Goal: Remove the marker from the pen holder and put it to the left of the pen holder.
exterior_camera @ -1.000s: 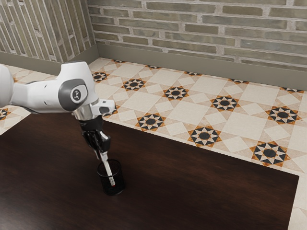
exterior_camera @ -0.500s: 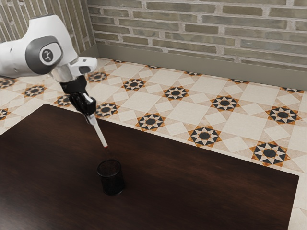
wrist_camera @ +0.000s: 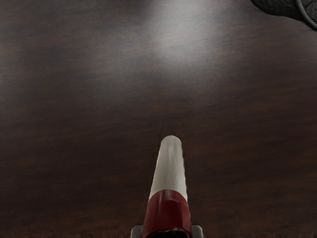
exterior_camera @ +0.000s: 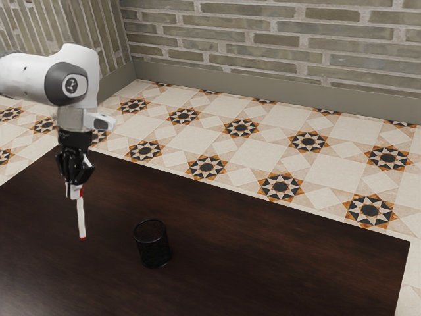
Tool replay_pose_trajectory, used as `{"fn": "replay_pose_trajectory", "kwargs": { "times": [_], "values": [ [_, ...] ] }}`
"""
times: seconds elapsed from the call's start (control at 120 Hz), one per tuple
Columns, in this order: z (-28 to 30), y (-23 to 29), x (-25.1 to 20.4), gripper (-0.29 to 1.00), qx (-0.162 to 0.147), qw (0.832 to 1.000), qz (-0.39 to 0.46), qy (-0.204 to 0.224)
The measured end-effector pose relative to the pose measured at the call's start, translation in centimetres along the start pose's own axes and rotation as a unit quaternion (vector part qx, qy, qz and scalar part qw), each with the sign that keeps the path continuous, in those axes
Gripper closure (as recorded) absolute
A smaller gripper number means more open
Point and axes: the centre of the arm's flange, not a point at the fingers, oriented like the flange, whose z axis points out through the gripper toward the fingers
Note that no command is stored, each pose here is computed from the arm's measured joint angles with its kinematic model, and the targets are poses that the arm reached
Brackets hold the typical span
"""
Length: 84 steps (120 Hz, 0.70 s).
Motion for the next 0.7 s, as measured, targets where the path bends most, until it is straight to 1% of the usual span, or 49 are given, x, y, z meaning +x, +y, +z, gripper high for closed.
{"fn": "replay_pose_trajectory", "kwargs": {
  "times": [0.1, 0.242, 0.375, 0.508, 0.7],
  "values": [
    [2.0, -0.2, 0.7, 0.78, 0.002, 0.999, -0.004, -0.047],
    [6.6, -0.8, 3.1, 0.78, -0.002, 0.993, -0.011, -0.122],
    [9.9, -1.3, 4.5, 0.77, -0.008, 0.986, -0.018, -0.168],
    [12.3, -1.6, 6.2, 0.76, -0.009, 0.980, -0.023, -0.198],
    [13.1, -2.1, 8.1, 0.76, -0.006, 0.978, -0.029, -0.207]
  ]
}}
